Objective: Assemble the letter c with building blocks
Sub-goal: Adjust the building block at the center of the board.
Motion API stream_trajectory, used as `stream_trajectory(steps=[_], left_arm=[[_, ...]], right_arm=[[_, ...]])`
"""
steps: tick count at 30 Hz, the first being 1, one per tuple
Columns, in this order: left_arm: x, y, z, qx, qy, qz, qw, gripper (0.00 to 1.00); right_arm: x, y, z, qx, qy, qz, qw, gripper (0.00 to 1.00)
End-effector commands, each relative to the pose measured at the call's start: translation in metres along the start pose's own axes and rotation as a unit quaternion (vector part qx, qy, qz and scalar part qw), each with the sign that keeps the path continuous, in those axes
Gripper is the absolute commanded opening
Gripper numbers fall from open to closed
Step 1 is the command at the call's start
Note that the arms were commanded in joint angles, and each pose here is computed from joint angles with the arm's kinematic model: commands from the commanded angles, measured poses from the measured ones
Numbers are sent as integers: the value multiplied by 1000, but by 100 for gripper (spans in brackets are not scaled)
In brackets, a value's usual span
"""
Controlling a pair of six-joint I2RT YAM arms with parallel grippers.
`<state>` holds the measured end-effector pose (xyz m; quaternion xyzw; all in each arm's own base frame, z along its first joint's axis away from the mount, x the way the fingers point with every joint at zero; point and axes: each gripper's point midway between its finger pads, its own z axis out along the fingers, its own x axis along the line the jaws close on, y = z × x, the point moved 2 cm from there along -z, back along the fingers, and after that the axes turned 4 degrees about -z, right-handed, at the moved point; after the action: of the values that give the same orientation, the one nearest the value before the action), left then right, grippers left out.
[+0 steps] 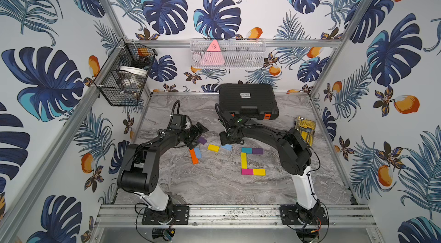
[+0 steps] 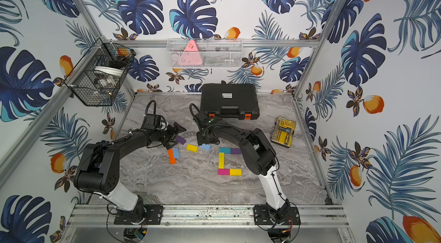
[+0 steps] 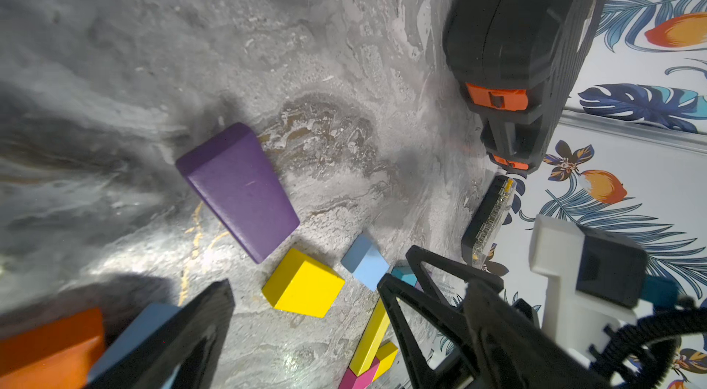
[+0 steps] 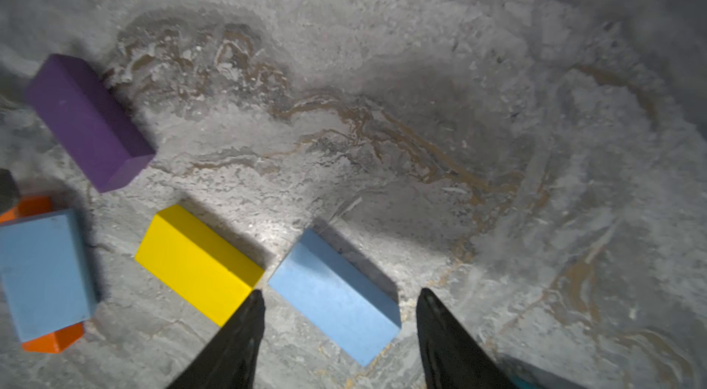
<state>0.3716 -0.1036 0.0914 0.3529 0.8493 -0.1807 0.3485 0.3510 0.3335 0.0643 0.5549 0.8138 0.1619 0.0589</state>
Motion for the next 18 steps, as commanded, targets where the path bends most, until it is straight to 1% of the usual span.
stream_trajectory(steps=[1, 7, 14, 18], left_arm=[[-6, 3, 2, -7, -6, 1, 1000, 99], [-9, 0, 9, -1, -3, 7, 1000, 99], [-13, -4, 14, 3, -1, 14, 1000, 99], [-14, -7, 17, 5, 1, 16, 1000, 99]], right_arm=[[-7, -7, 5, 15, -21, -38, 999, 64], [-9, -4, 10, 14, -25, -26, 999, 61], [-18, 6, 2, -8, -29, 14, 999, 57], [-22, 10, 3, -7, -26, 23, 999, 56]])
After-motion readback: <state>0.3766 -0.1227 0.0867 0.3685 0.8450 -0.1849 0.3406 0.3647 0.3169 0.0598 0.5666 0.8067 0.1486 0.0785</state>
